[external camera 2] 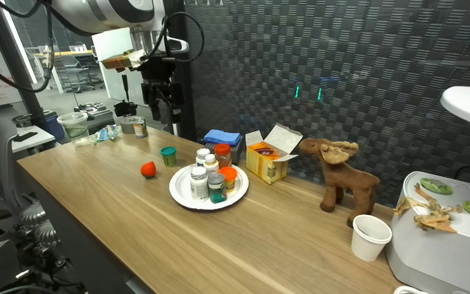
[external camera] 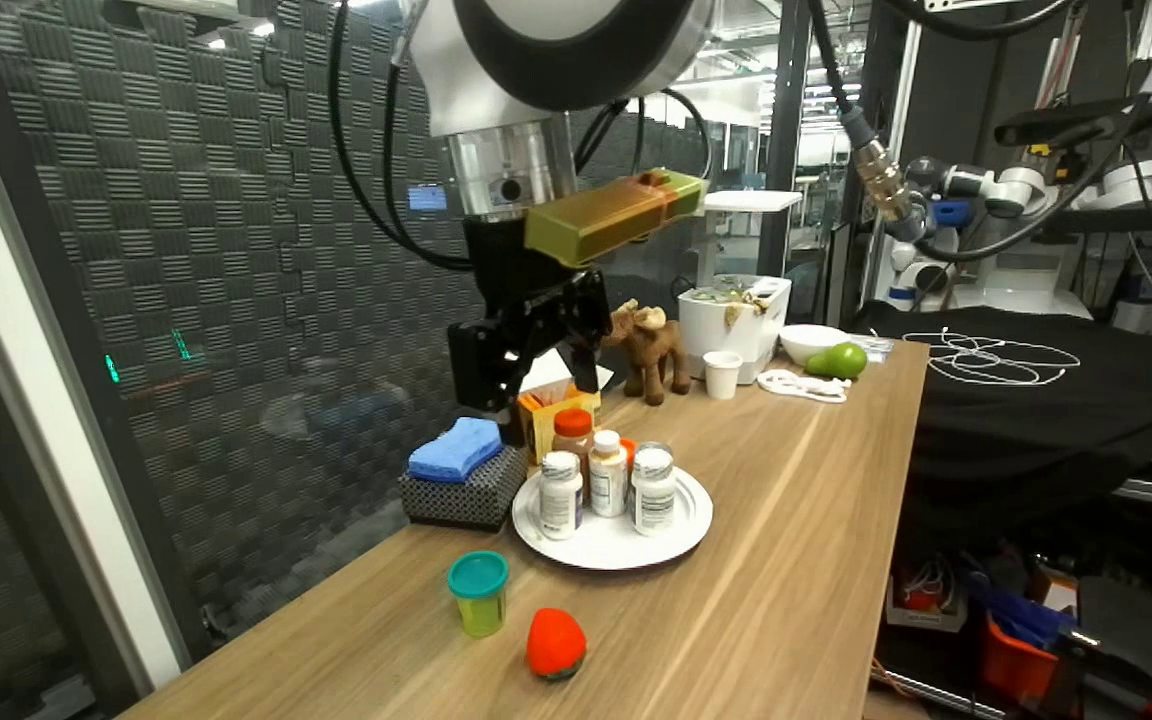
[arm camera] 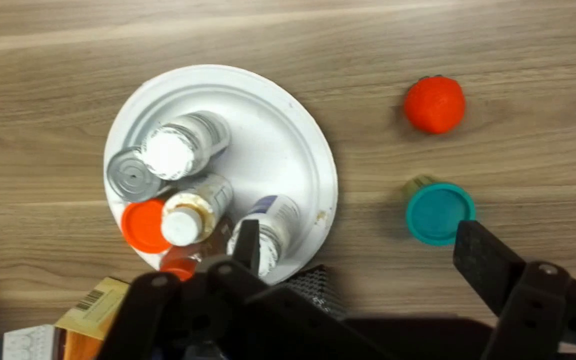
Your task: Put all the objects around the white plate into the white plate
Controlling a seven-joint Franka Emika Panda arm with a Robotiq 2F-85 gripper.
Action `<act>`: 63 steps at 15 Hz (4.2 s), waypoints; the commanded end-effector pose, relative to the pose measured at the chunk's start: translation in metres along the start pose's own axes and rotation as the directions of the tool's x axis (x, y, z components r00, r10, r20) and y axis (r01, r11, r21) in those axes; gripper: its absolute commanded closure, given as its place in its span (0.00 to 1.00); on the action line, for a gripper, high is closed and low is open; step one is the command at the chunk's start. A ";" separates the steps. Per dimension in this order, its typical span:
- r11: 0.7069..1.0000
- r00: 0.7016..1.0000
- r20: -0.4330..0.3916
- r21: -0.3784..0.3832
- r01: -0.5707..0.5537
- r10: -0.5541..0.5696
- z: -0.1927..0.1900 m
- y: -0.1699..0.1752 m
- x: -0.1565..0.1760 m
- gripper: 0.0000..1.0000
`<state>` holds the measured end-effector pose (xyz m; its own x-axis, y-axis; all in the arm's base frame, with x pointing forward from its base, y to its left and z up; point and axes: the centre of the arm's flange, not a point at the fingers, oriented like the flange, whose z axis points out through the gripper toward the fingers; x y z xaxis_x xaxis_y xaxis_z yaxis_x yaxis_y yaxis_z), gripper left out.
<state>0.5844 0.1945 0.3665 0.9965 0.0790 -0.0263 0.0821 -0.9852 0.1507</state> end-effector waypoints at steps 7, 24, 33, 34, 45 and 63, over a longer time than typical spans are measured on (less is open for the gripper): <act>0.991 0.992 -0.052 0.071 0.117 -0.114 0.023 -0.050 0.065 0.00; 0.965 0.972 0.076 0.153 0.211 -0.224 0.102 -0.086 0.064 0.00; 0.984 0.981 0.119 0.111 0.141 -0.154 0.122 -0.084 0.063 0.00; 0.983 0.981 0.120 0.116 0.141 -0.155 0.123 -0.084 0.064 0.00; 0.999 0.994 0.109 0.051 0.017 -0.023 0.114 -0.080 0.048 0.71; 0.941 0.953 -0.030 0.172 -0.292 0.301 0.123 -0.005 -0.027 0.71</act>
<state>0.5785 0.1996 0.2281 0.9888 -0.1490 -0.0025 -0.1489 -0.9886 0.0241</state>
